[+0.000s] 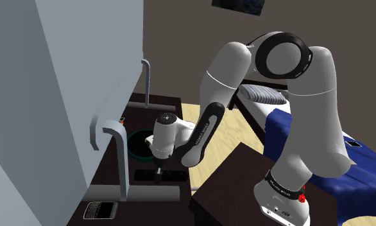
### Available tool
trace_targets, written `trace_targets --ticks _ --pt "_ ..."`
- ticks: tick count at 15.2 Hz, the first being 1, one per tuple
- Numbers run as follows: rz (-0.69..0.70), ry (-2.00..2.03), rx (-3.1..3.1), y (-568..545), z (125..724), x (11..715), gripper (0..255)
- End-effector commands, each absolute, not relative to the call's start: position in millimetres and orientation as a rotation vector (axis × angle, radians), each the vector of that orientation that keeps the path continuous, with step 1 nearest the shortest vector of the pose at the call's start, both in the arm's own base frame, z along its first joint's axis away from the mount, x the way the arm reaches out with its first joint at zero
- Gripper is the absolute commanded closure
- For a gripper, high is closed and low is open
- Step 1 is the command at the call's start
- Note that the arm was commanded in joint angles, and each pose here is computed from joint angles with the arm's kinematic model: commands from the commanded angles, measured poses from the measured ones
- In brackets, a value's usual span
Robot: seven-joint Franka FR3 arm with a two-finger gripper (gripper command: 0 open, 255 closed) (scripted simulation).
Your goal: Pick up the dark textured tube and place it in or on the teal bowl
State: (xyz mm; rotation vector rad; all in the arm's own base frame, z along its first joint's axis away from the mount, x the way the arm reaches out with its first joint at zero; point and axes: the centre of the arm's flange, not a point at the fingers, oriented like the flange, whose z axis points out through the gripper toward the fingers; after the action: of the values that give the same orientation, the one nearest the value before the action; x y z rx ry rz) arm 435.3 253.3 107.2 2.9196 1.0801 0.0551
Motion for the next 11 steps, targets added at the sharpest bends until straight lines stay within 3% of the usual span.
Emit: trace_targets --ticks 1,11 --pt "0.055 1.080 2.920 253.4 107.2 435.3 255" --pt "0.055 1.080 2.920 253.3 112.4 435.2 255"
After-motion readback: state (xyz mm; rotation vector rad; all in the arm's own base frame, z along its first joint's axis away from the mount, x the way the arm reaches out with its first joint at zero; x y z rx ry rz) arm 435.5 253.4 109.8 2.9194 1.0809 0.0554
